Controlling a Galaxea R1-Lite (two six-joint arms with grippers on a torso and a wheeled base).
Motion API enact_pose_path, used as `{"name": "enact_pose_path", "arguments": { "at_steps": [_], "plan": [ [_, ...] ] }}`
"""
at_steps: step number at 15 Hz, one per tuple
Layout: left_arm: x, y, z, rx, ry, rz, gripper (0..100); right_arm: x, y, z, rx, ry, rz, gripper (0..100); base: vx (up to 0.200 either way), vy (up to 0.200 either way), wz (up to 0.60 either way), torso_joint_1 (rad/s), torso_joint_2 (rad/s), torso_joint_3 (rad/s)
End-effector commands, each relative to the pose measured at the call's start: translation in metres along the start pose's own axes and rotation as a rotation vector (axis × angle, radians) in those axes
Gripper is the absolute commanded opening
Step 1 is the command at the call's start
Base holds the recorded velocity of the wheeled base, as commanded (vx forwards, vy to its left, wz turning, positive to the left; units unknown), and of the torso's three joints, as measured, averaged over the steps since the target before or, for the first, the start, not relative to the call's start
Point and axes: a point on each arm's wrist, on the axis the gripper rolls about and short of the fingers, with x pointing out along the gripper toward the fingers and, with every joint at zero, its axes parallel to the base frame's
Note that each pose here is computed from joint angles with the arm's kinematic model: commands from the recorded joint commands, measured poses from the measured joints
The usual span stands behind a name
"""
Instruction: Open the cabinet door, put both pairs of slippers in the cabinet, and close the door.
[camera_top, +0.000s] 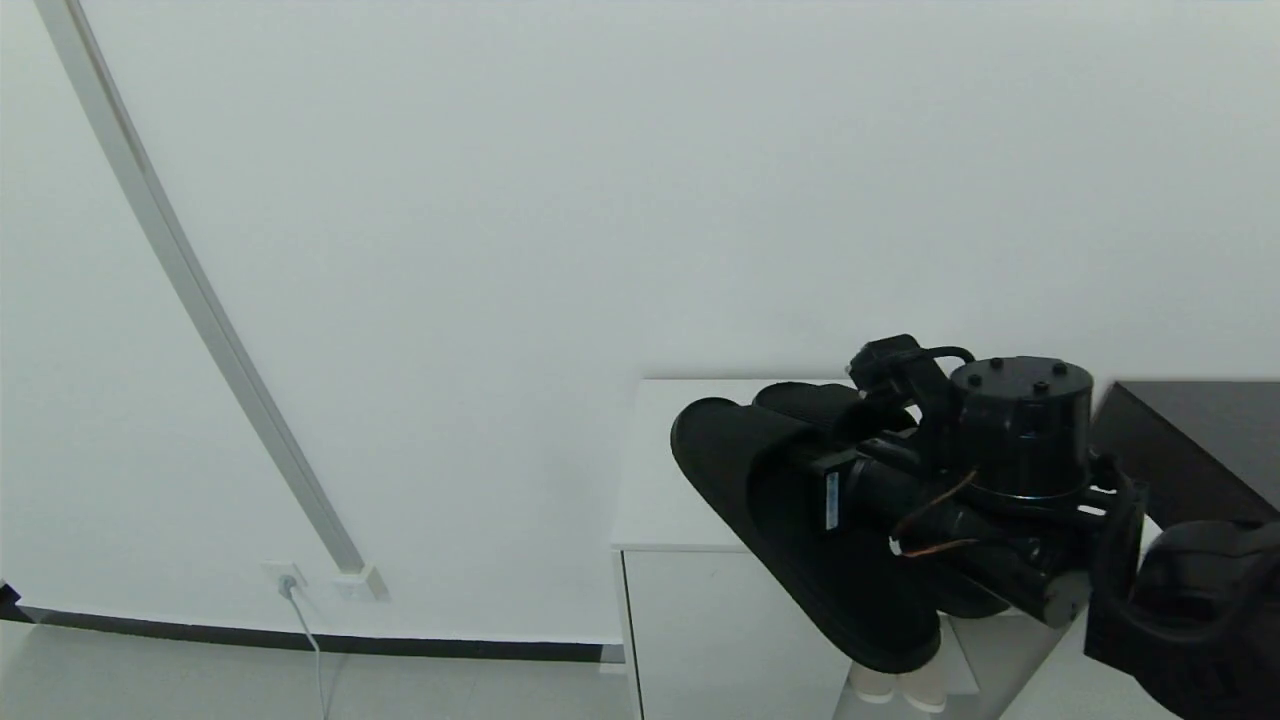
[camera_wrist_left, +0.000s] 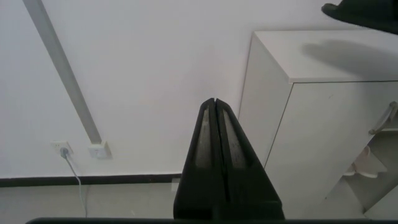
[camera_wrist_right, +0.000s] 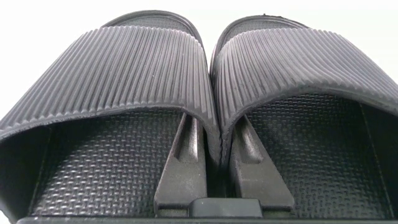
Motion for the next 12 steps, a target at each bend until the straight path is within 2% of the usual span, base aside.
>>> {"name": "enact_pose_path", "arguments": {
  "at_steps": [1,3,6,12],
  "plan": [
    [0.000,0.000,0.000,0.001,0.001,0.000,0,-0.024,-0.003,0.007,-0.048,-0.037,0.044,0,0.000,0.000,0.00,0.000,0.00,0.000],
    [0.000,0.000,0.000,0.002,0.001,0.000,0,-0.030,-0.011,0.002,-0.139,-0.071,0.064,0,0.000,0.000,0.00,0.000,0.00,0.000],
    [0.000,0.000,0.000,0.002,0.001,-0.001,0,-0.033,-0.014,-0.008,-0.210,-0.112,0.102,0,0.000,0.000,0.00,0.000,0.00,0.000],
    [0.000,0.000,0.000,0.002,0.001,-0.001,0,-0.028,-0.013,-0.012,-0.210,-0.092,0.113,0,0.000,0.000,0.00,0.000,0.00,0.000]
  ]
}}
